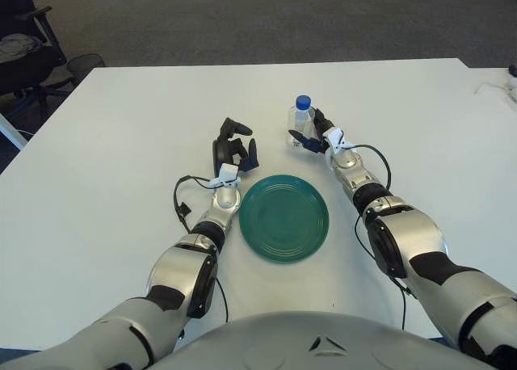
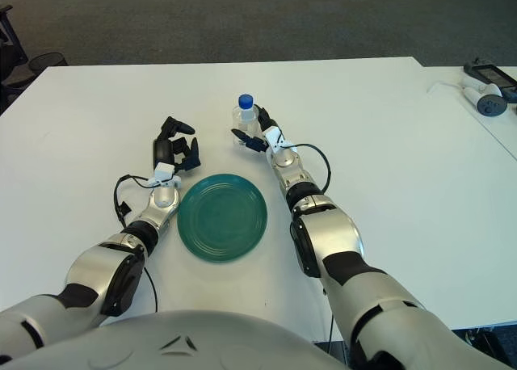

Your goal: Put the bottle into the plate.

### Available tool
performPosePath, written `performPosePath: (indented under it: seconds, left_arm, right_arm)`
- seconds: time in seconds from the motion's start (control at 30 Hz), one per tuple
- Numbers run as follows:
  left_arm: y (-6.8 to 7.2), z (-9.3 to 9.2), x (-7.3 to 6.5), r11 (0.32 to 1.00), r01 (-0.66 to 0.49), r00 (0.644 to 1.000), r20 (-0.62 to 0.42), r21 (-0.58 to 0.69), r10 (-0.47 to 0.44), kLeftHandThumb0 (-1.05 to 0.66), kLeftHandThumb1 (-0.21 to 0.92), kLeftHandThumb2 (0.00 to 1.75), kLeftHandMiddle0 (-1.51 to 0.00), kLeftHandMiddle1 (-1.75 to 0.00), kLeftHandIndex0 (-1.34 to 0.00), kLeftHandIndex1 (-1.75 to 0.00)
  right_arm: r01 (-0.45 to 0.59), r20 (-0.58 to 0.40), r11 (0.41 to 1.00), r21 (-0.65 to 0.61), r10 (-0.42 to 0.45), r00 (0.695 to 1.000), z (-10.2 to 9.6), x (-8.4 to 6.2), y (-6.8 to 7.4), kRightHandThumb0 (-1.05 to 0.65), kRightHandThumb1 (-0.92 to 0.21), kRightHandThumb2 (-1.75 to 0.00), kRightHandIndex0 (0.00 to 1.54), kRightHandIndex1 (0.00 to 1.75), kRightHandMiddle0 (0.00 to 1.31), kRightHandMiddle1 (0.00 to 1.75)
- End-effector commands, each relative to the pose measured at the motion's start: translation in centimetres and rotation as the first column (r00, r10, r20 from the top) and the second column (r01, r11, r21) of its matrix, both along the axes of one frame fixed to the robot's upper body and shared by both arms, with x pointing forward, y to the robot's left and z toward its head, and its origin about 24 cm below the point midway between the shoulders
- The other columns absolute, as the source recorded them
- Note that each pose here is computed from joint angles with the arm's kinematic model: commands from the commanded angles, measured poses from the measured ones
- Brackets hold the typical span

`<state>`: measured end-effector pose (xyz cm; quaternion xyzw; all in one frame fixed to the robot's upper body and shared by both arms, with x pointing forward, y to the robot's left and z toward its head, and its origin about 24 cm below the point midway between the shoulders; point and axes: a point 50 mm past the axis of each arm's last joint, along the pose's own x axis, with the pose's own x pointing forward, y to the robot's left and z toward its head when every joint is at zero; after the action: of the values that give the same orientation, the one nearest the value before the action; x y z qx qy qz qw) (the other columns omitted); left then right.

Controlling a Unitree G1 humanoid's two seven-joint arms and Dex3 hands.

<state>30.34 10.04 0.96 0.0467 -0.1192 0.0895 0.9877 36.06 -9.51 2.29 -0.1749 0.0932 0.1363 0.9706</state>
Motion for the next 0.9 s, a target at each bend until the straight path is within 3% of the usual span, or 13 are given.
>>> performPosePath:
  seconds: [0.0,0.43,0.53,0.6,0.63,0.67,0.7,0.77,0.8,0.87]
  left_arm:
    - [0.7,-1.5,-1.0,1.000,-0.022,0.998,-0.061,0.010,0.023,-0.46,0.37,1.24,-1.26,-1.75,-0.57,-1.75]
    - [0.8,-1.6,-0.9,0.999,-0.052,0.996,-0.071,0.012,0.053,-0.46,0.36,1.25,-1.25,-1.75,-0.57,-1.75]
    - [0.7,-1.6,-0.9,0.998,-0.056,0.996,-0.075,0.017,0.057,-0.46,0.36,1.25,-1.25,-1.75,-0.57,-1.75]
    - [0.7,-1.6,-0.9,0.998,-0.056,0.995,-0.076,0.019,0.057,-0.46,0.37,1.25,-1.25,-1.75,-0.57,-1.75]
    - [0.7,-1.6,-1.0,0.998,-0.057,0.995,-0.077,0.020,0.058,-0.46,0.37,1.25,-1.25,-1.75,-0.57,-1.75]
    - [0.7,-1.7,-1.0,0.998,-0.057,0.995,-0.077,0.020,0.059,-0.46,0.37,1.24,-1.25,-1.75,-0.57,-1.75]
    - [0.7,-1.7,-1.0,0.998,-0.059,0.995,-0.077,0.020,0.060,-0.46,0.37,1.24,-1.25,-1.75,-0.56,-1.75]
    - [0.7,-1.7,-1.0,0.998,-0.061,0.995,-0.077,0.019,0.062,-0.46,0.38,1.24,-1.25,-1.75,-0.56,-1.75]
    - [0.6,-1.7,-1.0,0.998,-0.062,0.995,-0.078,0.019,0.063,-0.46,0.38,1.23,-1.25,-1.75,-0.56,-1.75]
    - [0.6,-1.7,-1.0,0.998,-0.063,0.995,-0.080,0.017,0.064,-0.45,0.38,1.23,-1.24,-1.75,-0.56,-1.75]
  right_arm:
    - [-0.034,-0.075,0.999,-0.025,0.032,0.997,-1.2,-0.6,0.5,-1.05,-0.92,-0.28,0.07,0.01,0.00,0.19]
    - [-0.070,-0.093,0.995,-0.069,0.064,0.994,-1.4,-0.9,1.8,-1.03,-0.92,-0.24,0.10,0.02,0.00,0.27]
    - [-0.048,-0.102,0.994,-0.100,0.038,0.994,-1.7,-1.0,1.9,-0.97,-0.91,-0.23,0.20,0.06,0.00,0.51]
    - [-0.029,-0.104,0.993,-0.115,0.017,0.994,-1.8,-1.0,1.9,-0.87,-0.87,-0.20,0.33,0.13,0.00,0.86]
    - [-0.012,-0.102,0.992,-0.126,-0.001,0.995,-1.8,-1.0,2.0,-0.86,-0.86,-0.20,0.35,0.14,0.00,0.94]
    - [0.001,-0.101,0.991,-0.134,-0.014,0.995,-1.9,-1.0,2.0,-0.81,-0.82,-0.22,0.38,0.27,0.03,1.18]
    - [0.019,-0.093,0.989,-0.146,-0.033,0.995,-1.9,-1.1,2.0,-0.79,-0.80,-0.24,0.38,0.35,0.04,1.27]
    - [0.052,-0.067,0.984,-0.168,-0.064,0.996,-2.0,-1.2,2.1,-0.71,-0.67,-0.42,0.38,0.77,0.17,1.55]
    - [0.067,-0.052,0.982,-0.176,-0.078,0.996,-2.0,-1.3,2.1,-0.69,-0.63,-0.46,0.41,0.91,0.24,1.59]
    - [0.097,-0.031,0.978,-0.184,-0.104,0.994,-2.1,-1.4,2.1,-0.60,-0.53,-0.58,0.53,1.36,0.45,1.68]
